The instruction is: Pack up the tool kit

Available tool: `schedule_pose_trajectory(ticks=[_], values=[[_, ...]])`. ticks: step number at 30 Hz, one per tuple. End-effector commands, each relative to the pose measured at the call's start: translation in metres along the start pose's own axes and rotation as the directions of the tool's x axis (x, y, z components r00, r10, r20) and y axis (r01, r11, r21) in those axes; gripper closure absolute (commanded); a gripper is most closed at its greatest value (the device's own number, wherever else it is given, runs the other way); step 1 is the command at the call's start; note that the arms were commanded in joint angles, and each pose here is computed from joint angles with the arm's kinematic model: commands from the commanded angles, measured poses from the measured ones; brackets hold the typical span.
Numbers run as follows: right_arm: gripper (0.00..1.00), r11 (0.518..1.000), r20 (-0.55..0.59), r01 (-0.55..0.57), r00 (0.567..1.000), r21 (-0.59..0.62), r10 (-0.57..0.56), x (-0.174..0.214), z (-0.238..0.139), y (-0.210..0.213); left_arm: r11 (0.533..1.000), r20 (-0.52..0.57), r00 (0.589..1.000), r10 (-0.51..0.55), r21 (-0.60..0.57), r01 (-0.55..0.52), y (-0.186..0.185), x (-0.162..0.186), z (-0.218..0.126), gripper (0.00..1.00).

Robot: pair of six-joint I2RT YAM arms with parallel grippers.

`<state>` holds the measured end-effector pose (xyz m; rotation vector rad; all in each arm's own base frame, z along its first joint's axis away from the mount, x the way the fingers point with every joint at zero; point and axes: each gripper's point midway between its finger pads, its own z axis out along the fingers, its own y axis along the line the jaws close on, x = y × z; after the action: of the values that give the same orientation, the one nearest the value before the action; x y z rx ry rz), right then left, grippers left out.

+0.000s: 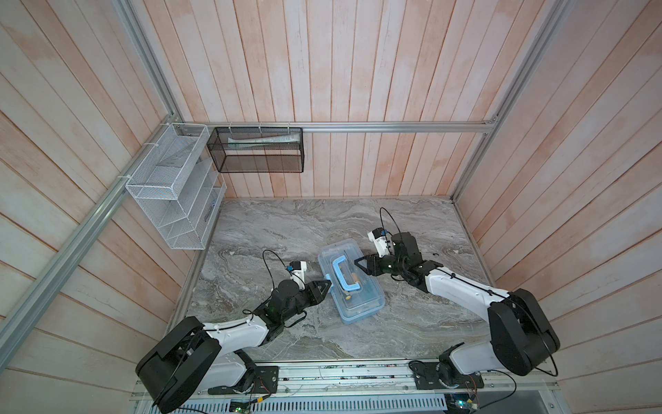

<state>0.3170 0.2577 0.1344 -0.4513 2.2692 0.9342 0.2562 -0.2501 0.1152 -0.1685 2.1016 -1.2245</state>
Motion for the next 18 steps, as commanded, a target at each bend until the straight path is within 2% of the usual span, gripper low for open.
schedule_pose_trajectory(ticks=[1,18], values=[[0.46,0.999,-0.134,-0.041,0.99,-0.012,0.039,0.04,0.01,-0.003,0.998,-0.048,0.999,0.01,-0.055,-0.013,0.017,0.015,-0.003,0.62],[0.47,0.998,-0.15,-0.051,0.988,-0.033,0.045,0.043,0.012,-0.001,0.996,-0.069,0.998,0.011,-0.087,-0.017,0.027,0.021,-0.004,0.62]])
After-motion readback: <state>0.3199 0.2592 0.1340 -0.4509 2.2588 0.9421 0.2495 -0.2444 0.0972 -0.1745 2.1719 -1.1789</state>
